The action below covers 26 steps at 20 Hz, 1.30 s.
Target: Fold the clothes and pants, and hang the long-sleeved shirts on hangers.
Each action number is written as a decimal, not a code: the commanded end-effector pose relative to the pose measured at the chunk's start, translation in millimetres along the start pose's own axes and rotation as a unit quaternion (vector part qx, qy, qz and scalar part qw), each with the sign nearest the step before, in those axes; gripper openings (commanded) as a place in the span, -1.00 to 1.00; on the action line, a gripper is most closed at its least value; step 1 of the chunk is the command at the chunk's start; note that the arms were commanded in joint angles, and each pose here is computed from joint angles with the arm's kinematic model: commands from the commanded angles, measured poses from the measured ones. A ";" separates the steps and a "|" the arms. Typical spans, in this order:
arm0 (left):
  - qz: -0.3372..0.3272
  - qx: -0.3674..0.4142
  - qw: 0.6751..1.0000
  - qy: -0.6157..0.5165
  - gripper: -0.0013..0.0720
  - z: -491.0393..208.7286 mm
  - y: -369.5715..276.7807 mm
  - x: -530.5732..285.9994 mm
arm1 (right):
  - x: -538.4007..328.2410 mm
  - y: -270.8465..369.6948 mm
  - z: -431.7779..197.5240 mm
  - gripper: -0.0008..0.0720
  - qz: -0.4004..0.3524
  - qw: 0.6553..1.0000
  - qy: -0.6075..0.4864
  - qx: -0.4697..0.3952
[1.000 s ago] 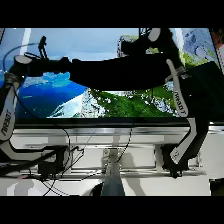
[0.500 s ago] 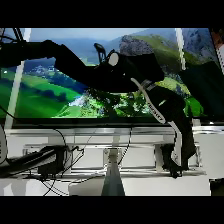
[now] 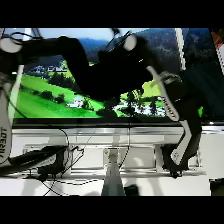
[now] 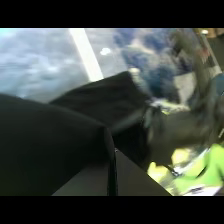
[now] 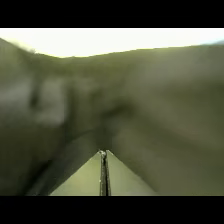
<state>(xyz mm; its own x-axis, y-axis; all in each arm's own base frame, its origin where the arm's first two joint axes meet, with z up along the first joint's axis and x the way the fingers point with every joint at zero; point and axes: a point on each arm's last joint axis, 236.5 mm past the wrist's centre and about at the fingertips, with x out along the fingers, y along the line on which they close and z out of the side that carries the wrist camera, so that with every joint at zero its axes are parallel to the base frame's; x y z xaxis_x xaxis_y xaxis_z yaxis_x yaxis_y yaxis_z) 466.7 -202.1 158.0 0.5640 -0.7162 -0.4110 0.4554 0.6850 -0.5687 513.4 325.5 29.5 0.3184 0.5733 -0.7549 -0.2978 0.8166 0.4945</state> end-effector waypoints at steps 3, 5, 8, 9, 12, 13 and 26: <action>-0.064 -0.086 0.994 -0.025 -0.95 -42.0 -86.1 117.4 | -142.7 -131.2 62.0 -0.92 -0.086 0.989 -0.094 0.075; -0.075 -0.073 0.994 -0.007 -0.95 -71.1 -118.7 157.0 | -187.2 -165.5 67.7 -0.92 -0.106 0.982 -0.119 0.102; -0.088 -0.058 0.994 -0.015 -0.95 -79.3 -147.5 203.8 | -227.9 -203.7 59.7 -0.92 -0.128 0.974 -0.126 0.137; -0.086 -0.059 0.994 -0.026 -0.89 -73.7 -145.5 216.2 | -233.1 -213.0 54.9 -0.92 -0.133 0.973 -0.120 0.146; -0.095 -0.069 0.993 -0.032 0.96 -66.3 -144.0 231.2 | -240.8 -242.8 44.5 -0.92 -0.170 0.971 -0.108 0.128; -0.092 -0.070 0.993 -0.035 0.96 -62.0 -139.1 229.9 | -241.7 -253.7 42.2 -0.92 -0.194 0.972 -0.098 0.091; -0.127 -0.081 0.988 0.023 0.96 -45.2 -95.1 197.6 | -111.4 -222.9 -66.0 0.79 0.082 0.990 0.115 -0.011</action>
<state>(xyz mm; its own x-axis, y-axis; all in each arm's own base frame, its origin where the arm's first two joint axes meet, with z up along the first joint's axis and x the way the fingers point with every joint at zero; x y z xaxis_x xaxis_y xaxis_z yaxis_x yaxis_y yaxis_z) 502.2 -422.5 99.0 0.4281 -0.8632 -0.2677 0.4614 0.4634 -0.7565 498.6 45.1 -23.7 0.1304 0.5693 -0.8117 -0.2900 0.8048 0.5178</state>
